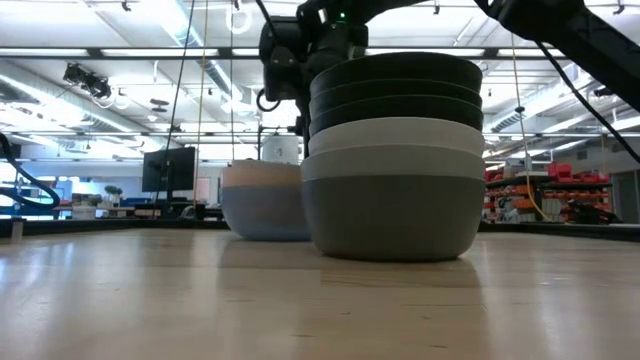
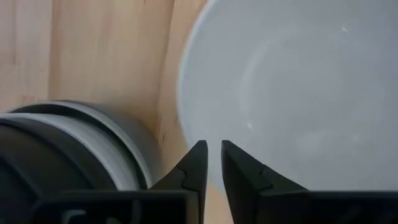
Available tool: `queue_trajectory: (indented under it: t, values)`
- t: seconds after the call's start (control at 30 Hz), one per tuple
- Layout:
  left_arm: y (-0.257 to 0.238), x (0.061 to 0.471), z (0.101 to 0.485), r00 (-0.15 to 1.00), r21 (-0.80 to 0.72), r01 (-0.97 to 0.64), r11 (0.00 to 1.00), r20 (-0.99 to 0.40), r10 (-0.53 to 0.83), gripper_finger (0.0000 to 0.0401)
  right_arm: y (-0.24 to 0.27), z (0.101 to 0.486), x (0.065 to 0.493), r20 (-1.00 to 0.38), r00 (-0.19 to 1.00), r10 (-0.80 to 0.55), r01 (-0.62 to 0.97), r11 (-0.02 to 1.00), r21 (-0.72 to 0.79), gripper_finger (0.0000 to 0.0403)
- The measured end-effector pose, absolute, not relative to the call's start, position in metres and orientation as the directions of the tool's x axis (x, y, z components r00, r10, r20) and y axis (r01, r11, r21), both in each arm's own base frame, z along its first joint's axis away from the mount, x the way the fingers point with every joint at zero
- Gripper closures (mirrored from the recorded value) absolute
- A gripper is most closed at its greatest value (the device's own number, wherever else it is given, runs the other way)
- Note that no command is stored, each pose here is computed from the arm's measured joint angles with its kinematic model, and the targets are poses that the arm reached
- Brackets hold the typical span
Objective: Nest bowls inside each other
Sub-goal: Adjust the bottom stacked bowls
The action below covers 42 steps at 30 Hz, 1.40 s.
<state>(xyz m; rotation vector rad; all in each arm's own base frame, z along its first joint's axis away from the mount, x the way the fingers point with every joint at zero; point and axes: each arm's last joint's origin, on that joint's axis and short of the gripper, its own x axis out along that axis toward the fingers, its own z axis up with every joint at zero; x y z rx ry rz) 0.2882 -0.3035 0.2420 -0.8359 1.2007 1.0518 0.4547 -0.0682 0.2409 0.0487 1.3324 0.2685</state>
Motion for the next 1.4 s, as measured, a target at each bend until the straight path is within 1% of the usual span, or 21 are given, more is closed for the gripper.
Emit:
queue_trajectory:
  t: [0.2,0.3,0.43,0.57,0.73,0.83,0.93,1.13,1.2,1.27,1.4]
  values:
    - [-0.303,0.288,0.242,0.043,0.024,-0.947,0.319,-0.978,0.204,0.0382,-0.065,0.241,0.453,-0.956,0.186,0.226,-0.167,0.966,0.196,0.0330]
    - [-0.302,0.288,0.242,0.046,0.027,-0.946,0.322,-0.975,0.217,0.0389,-0.076,0.246,0.448,-0.957,0.189,0.219,-0.145,0.970,0.193,0.0327]
    - [-0.301,0.287,0.243,0.043,0.033,-0.946,0.323,-0.973,0.226,0.0391,-0.099,0.262,0.434,-0.957,0.206,0.203,-0.084,0.978,0.189,0.0328]
    - [-0.302,0.288,0.243,0.051,0.022,-0.947,0.321,-0.975,0.218,0.0380,-0.121,0.277,0.415,-0.962,0.189,0.197,-0.015,0.980,0.198,0.0327]
    - [-0.302,0.288,0.243,0.052,0.022,-0.947,0.321,-0.974,0.220,0.0367,-0.135,0.290,0.393,-0.961,0.192,0.201,0.057,0.975,0.216,0.0331]
    - [-0.301,0.288,0.243,0.051,0.025,-0.947,0.321,-0.973,0.226,0.0367,-0.132,0.287,0.381,-0.961,0.180,0.208,0.066,0.973,0.223,0.0332]
    - [-0.301,0.287,0.243,0.055,0.026,-0.946,0.323,-0.969,0.240,0.0373,-0.127,0.275,0.367,-0.960,0.182,0.212,0.064,0.972,0.226,0.0332]
    - [-0.300,0.287,0.243,0.060,0.028,-0.942,0.333,-0.966,0.252,0.0387,-0.119,0.255,0.338,-0.943,0.255,0.215,0.125,0.960,0.252,0.0332]
    - [-0.300,0.287,0.243,0.060,0.031,-0.939,0.341,-0.966,0.252,0.0389,-0.114,0.248,0.329,-0.940,0.261,0.222,0.139,0.954,0.264,0.0332]
    - [-0.300,0.287,0.243,0.060,0.031,-0.939,0.343,-0.966,0.252,0.0388,-0.109,0.242,0.322,-0.938,0.263,0.224,0.150,0.951,0.269,0.0332]
    - [-0.300,0.287,0.243,0.060,0.030,-0.939,0.342,-0.966,0.252,0.0379,-0.101,0.235,0.316,-0.920,0.317,0.231,0.159,0.943,0.292,0.0340]
